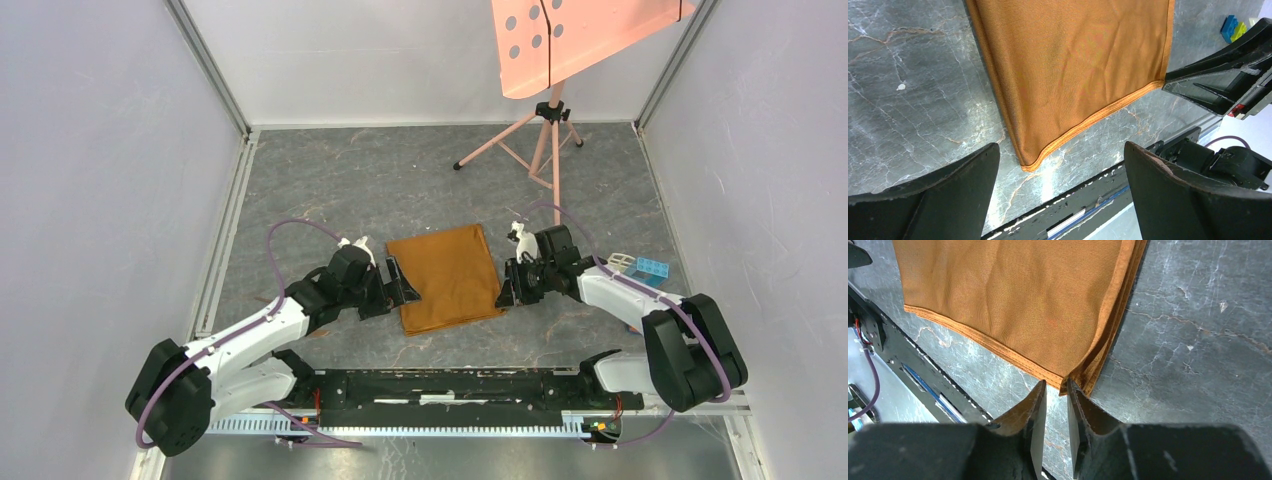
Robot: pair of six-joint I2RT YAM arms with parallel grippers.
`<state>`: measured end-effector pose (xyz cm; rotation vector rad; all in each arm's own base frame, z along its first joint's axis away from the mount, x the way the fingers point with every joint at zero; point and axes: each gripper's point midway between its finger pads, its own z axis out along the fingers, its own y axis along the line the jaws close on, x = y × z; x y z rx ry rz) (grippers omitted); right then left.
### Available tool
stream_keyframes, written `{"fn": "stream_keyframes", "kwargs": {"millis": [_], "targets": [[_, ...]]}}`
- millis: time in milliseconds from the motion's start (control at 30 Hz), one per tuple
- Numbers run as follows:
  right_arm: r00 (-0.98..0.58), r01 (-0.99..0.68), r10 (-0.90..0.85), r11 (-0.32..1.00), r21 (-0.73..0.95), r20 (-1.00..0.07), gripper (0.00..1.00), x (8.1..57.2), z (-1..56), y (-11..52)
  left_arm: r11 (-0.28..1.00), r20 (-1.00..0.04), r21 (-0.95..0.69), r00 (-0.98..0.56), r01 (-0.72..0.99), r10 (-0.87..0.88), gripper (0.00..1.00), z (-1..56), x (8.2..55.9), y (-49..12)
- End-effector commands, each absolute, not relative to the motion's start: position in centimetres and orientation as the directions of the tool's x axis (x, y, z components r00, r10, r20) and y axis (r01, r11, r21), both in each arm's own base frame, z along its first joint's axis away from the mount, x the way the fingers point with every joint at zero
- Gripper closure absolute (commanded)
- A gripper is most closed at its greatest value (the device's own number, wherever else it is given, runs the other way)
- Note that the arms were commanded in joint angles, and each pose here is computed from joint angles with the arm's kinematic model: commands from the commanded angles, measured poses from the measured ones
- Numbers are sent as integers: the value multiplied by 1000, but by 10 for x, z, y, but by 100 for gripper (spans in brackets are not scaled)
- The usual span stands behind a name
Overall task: Fold the napkin into a case and place the utensils inside
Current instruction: Pick up the top corner of the square-folded napkin from the center of the board.
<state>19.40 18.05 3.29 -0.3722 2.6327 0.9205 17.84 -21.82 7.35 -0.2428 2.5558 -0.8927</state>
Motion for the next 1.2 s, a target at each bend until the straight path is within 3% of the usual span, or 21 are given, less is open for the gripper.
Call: {"fn": "stream_keyframes", "kwargs": {"millis": [0,333,567,867,1167], "targets": [[-899,-356,-111,748,560,-423,72,202,37,185,787,-372,-617,-885,10,-280,0,74,182,-215],[-905,-340,-121,784,520,-408,70,196,27,175,793,-381,-609,-880,6,-285,0,74,182,-212],[-899,-346,-111,774,531,-425,93,199,34,178,810,-368,-586,-883,-24,-292,0,65,181,-206],[-872,-421,-156,721,550,-464,100,205,60,201,833,-321,-550,-909,-49,-265,39,46,174,-205],[-838,-506,-139,559,657,-528,100,228,92,287,854,-267,-516,-934,-69,-236,50,26,160,-199]]}}
